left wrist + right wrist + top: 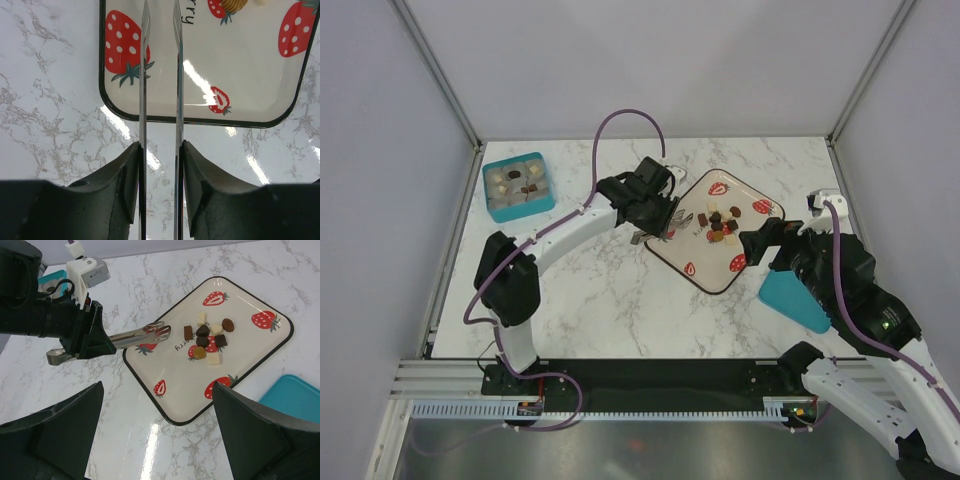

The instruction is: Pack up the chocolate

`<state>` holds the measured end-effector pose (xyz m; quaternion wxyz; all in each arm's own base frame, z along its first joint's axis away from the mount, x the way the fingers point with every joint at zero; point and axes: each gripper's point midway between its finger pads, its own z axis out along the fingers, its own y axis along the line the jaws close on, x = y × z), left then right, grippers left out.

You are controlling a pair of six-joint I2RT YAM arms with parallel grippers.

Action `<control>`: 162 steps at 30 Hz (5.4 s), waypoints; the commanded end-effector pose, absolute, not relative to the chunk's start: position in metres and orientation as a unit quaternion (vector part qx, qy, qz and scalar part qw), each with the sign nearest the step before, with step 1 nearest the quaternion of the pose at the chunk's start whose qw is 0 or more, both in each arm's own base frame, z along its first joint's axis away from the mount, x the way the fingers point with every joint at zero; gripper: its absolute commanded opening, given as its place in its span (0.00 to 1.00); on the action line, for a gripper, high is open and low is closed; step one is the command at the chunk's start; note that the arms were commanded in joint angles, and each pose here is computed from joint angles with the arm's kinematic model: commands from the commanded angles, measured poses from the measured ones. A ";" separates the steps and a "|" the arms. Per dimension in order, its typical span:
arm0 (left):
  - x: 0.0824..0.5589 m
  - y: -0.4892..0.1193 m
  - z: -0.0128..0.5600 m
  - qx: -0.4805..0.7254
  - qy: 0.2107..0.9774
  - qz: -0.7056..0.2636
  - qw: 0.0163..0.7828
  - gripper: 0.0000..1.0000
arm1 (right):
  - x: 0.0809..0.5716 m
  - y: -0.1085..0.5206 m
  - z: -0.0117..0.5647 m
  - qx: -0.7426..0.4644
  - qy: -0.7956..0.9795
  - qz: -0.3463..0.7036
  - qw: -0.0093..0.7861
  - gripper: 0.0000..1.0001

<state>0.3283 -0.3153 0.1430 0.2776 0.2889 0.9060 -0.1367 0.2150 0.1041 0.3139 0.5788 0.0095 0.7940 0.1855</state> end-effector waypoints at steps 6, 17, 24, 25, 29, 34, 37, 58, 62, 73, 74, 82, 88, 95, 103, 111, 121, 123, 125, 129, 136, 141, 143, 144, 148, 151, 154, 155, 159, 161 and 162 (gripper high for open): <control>0.337 -0.355 0.164 0.245 0.903 -0.199 0.290 0.50 | 0.215 0.105 0.319 0.010 0.786 0.194 0.587 0.98; 0.334 -0.381 0.132 0.252 0.911 -0.175 0.276 0.53 | 0.213 0.101 0.319 0.008 0.785 0.185 0.591 0.98; 0.342 -0.375 0.122 0.236 0.920 -0.128 0.284 0.54 | 0.212 0.096 0.321 0.009 0.783 0.178 0.597 0.98; 0.344 -0.373 0.122 0.232 0.921 -0.121 0.288 0.53 | 0.212 0.096 0.319 0.008 0.784 0.177 0.595 0.98; 0.348 -0.365 0.120 0.227 0.926 -0.093 0.288 0.51 | 0.211 0.095 0.318 0.008 0.784 0.177 0.595 0.98; 0.349 -0.364 0.120 0.227 0.927 -0.088 0.286 0.47 | 0.210 0.094 0.316 0.009 0.784 0.175 0.595 0.98; 0.347 -0.367 0.122 0.230 0.926 -0.098 0.283 0.45 | 0.209 0.094 0.316 0.010 0.784 0.175 0.596 0.98; 0.354 -0.369 0.108 0.255 0.922 -0.084 0.278 0.46 | 0.208 0.092 0.317 0.015 0.783 0.177 0.597 0.98; 0.352 -0.367 0.111 0.256 0.922 -0.085 0.278 0.38 | 0.208 0.092 0.317 0.015 0.783 0.178 0.596 0.98; 0.329 -0.330 0.176 0.213 0.924 -0.102 0.300 0.29 | 0.206 0.094 0.322 0.013 0.780 0.184 0.598 0.98; 0.328 -0.326 0.182 0.205 0.925 -0.105 0.303 0.28 | 0.206 0.094 0.322 0.014 0.780 0.186 0.598 0.98; 0.342 -0.227 0.225 0.097 0.938 -0.070 0.325 0.28 | 0.205 0.098 0.325 0.006 0.779 0.196 0.596 0.98; 0.357 -0.113 0.221 -0.035 0.946 -0.026 0.322 0.28 | 0.206 0.101 0.321 0.001 0.781 0.197 0.593 0.98; 0.356 -0.037 0.205 -0.128 0.943 0.010 0.307 0.28 | 0.211 0.106 0.318 -0.005 0.784 0.196 0.589 0.98; 0.368 -0.015 0.190 -0.152 0.940 0.006 0.306 0.28 | 0.216 0.107 0.311 -0.004 0.789 0.189 0.584 0.98; 0.393 -0.013 0.190 -0.143 0.939 0.009 0.314 0.29 | 0.221 0.110 0.307 -0.002 0.793 0.184 0.581 0.98; 0.412 -0.014 0.175 -0.135 0.944 0.016 0.300 0.30 | 0.226 0.113 0.302 -0.002 0.797 0.183 0.576 0.98; 0.413 -0.013 0.171 -0.135 0.945 0.017 0.298 0.30 | 0.226 0.115 0.301 -0.003 0.798 0.184 0.574 0.98; 0.415 -0.013 0.169 -0.133 0.945 0.019 0.298 0.30 | 0.226 0.114 0.302 -0.002 0.797 0.185 0.575 0.98; 0.421 -0.009 0.165 -0.130 0.946 0.031 0.294 0.30 | 0.227 0.113 0.303 -0.001 0.796 0.181 0.577 0.98; 0.413 -0.006 0.159 -0.137 0.947 0.039 0.286 0.31 | 0.228 0.116 0.301 -0.003 0.798 0.184 0.574 0.98; 0.407 -0.003 0.157 -0.137 0.948 0.047 0.283 0.33 | 0.228 0.117 0.303 -0.003 0.797 0.188 0.575 0.98; 0.407 -0.004 0.155 -0.134 0.949 0.047 0.280 0.33 | 0.228 0.117 0.302 -0.002 0.797 0.189 0.574 0.98; 0.406 -0.004 0.155 -0.134 0.950 0.047 0.280 0.34 | 0.228 0.118 0.302 -0.003 0.797 0.190 0.574 0.98; 0.407 -0.005 0.155 -0.132 0.950 0.044 0.279 0.34 | 0.227 0.119 0.303 -0.001 0.796 0.195 0.573 0.98; 0.406 -0.005 0.154 -0.131 0.951 0.044 0.277 0.35 | 0.226 0.118 0.301 -0.002 0.797 0.194 0.572 0.98; 0.404 -0.005 0.151 -0.131 0.952 0.045 0.272 0.36 | 0.226 0.118 0.302 0.000 0.796 0.195 0.573 0.98; 0.404 -0.005 0.151 -0.130 0.953 0.045 0.271 0.36 | 0.227 0.118 0.302 -0.001 0.796 0.195 0.573 0.98; 0.403 -0.004 0.150 -0.128 0.953 0.049 0.269 0.38 | 0.227 0.119 0.301 0.000 0.796 0.196 0.572 0.98; 0.403 -0.003 0.151 -0.129 0.953 0.050 0.270 0.39 | 0.227 0.119 0.299 0.000 0.798 0.197 0.570 0.98; 0.403 -0.003 0.152 -0.130 0.953 0.052 0.270 0.40 | 0.227 0.119 0.300 0.000 0.797 0.197 0.571 0.98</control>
